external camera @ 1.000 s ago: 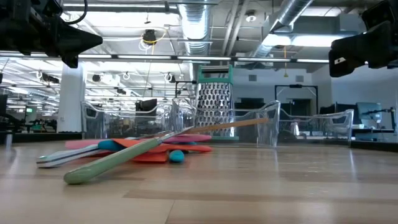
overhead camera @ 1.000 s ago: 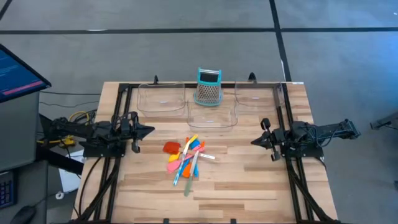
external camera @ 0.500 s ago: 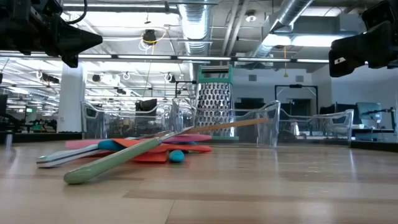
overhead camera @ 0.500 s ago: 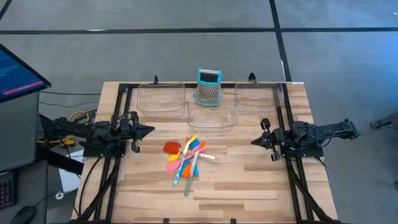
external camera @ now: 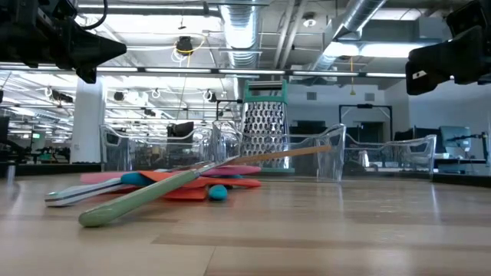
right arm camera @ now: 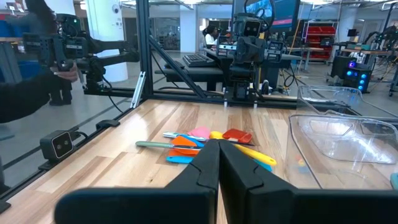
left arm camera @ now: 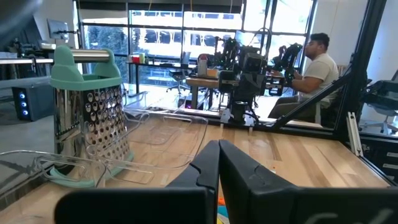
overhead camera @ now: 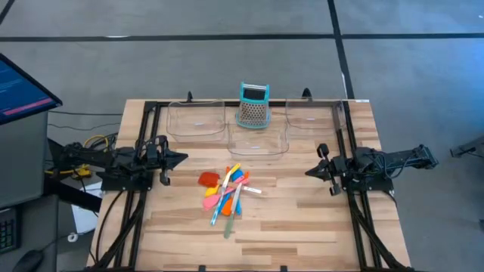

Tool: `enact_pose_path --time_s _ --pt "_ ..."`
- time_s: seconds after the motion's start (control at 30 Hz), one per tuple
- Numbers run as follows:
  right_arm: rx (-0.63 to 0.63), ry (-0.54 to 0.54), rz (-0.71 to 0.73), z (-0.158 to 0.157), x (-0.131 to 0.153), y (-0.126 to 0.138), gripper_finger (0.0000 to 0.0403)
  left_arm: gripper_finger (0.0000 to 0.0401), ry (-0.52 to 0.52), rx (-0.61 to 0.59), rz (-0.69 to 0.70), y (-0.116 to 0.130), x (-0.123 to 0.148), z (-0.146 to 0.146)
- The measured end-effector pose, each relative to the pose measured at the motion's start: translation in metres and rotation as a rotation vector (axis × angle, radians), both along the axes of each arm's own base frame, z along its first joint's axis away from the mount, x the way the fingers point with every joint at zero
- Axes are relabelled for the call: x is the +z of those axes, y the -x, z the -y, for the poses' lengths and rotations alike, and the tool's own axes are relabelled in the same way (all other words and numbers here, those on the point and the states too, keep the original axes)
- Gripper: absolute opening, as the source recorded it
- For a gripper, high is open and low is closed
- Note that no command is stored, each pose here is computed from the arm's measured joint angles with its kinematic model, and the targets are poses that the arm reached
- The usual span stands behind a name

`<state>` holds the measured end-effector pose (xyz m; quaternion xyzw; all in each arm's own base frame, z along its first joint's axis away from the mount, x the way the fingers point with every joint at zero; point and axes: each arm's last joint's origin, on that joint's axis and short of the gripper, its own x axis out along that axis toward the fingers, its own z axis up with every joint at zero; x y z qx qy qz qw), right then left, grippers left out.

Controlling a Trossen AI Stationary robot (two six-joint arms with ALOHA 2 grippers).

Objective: Pick & Place Kitchen Items

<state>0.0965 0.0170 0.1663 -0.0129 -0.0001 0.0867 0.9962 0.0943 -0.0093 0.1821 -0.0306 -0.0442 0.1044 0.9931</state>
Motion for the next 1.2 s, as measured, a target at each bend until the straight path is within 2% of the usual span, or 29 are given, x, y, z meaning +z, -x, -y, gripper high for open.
enact_pose_path --time_s 0.57,0.97,1.2 --pt "0.0 0.0 0.0 0.0 0.0 0.0 0.0 0.0003 0.005 0.0 0.022 0.0 0.002 0.0" --pt "0.0 -0.001 0.003 0.0 0.0 0.0 0.0 0.0003 0.068 -0.004 0.246 0.005 0.023 -0.001" --pt "0.0 -0.001 0.004 0.0 0.0 0.0 0.0 0.0003 0.075 -0.096 0.319 0.004 0.031 0.002"
